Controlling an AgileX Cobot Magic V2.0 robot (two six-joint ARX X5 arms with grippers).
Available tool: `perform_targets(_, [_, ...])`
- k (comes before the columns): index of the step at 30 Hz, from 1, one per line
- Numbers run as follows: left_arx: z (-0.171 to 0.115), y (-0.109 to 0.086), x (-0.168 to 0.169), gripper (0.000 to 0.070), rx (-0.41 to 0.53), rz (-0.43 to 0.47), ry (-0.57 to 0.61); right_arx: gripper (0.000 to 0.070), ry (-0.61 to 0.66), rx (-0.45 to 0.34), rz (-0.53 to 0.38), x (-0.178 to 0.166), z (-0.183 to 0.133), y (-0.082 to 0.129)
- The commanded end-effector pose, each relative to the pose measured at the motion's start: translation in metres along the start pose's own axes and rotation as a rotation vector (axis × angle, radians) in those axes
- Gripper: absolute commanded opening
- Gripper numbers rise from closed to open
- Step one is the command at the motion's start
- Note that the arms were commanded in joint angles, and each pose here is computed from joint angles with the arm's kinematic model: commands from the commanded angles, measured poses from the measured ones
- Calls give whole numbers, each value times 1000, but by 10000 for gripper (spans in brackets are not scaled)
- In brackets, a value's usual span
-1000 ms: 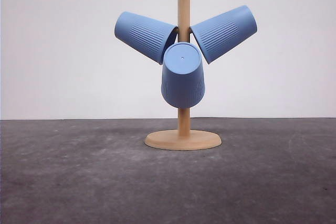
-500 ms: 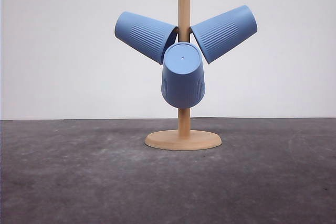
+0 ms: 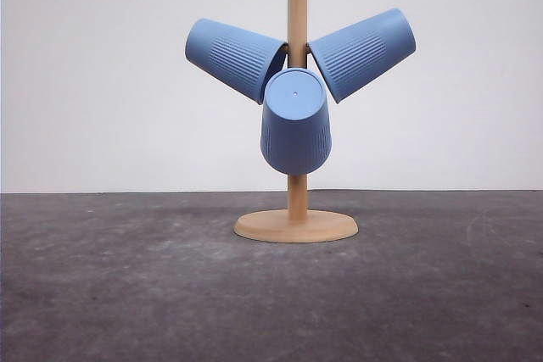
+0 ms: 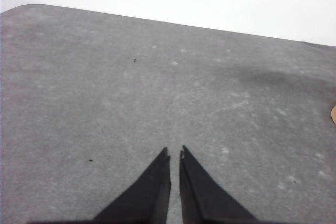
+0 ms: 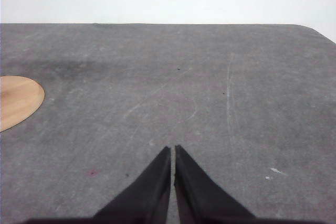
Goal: Place three cups
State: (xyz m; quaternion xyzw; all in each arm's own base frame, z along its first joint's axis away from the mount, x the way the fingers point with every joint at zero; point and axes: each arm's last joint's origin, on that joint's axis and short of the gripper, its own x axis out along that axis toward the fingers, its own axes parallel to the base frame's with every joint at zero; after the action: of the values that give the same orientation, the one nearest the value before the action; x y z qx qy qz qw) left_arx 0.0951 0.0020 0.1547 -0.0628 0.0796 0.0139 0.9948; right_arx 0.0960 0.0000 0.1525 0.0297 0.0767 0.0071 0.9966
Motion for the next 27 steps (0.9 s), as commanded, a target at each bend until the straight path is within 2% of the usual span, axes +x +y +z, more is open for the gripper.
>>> perform_targets(1, [-5,0,1,12,-1,0,17,11,-12,11,-2,0,0,0])
perform_targets(27, [-5,0,1,12,-1,-1,17,11,-12,11,-2,0,0,0])
